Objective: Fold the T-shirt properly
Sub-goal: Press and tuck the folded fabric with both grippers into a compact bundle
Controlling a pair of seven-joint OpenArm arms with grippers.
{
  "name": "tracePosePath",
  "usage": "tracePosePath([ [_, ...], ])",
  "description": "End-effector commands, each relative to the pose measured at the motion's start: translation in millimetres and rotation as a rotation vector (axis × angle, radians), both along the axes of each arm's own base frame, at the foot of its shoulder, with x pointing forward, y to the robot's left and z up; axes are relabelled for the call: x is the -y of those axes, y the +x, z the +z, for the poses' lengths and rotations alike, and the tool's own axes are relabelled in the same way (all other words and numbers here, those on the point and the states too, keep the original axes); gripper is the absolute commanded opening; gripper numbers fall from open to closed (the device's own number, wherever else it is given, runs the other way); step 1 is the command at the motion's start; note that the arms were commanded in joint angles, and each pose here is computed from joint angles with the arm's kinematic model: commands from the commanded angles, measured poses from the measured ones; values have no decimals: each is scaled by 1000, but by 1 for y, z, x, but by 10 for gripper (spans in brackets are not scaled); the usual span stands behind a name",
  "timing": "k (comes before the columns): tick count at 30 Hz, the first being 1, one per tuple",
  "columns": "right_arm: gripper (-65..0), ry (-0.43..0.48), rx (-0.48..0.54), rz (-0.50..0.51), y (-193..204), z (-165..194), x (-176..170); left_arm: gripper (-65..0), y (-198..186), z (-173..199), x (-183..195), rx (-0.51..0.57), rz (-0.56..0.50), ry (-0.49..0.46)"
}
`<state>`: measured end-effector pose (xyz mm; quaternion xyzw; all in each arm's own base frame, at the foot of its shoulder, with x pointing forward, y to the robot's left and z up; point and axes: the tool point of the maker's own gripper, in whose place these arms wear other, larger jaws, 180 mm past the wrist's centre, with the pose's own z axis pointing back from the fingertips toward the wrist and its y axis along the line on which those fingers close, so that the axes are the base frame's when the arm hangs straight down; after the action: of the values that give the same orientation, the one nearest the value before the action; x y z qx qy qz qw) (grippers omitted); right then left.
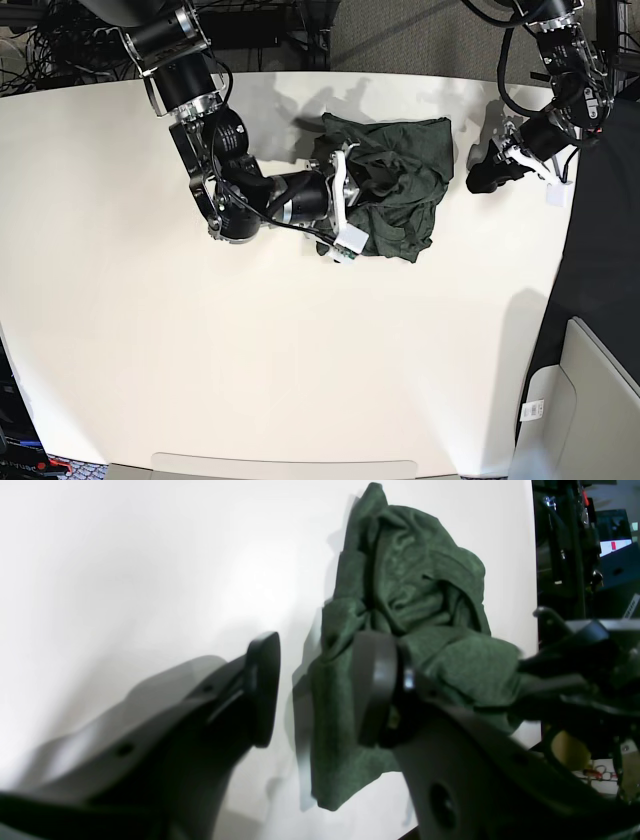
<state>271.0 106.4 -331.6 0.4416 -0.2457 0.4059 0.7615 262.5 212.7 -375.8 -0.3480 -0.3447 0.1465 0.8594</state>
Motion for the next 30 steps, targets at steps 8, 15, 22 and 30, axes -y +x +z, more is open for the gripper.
tracePosePath([
  [8,-568,148,119,82,12,67,-56,-410,6,10,0,44,3,-10],
  [15,-568,84,131,298,-26,62,-104,-410,6,11,-2,47,11,-10],
  [22,-566,58,150,366,-41,59,-111,-410,5,11,-5,47,16,-3],
  [30,-328,120,210,368,-47,83,-113,-410,5,11,-6,47,18,-1],
])
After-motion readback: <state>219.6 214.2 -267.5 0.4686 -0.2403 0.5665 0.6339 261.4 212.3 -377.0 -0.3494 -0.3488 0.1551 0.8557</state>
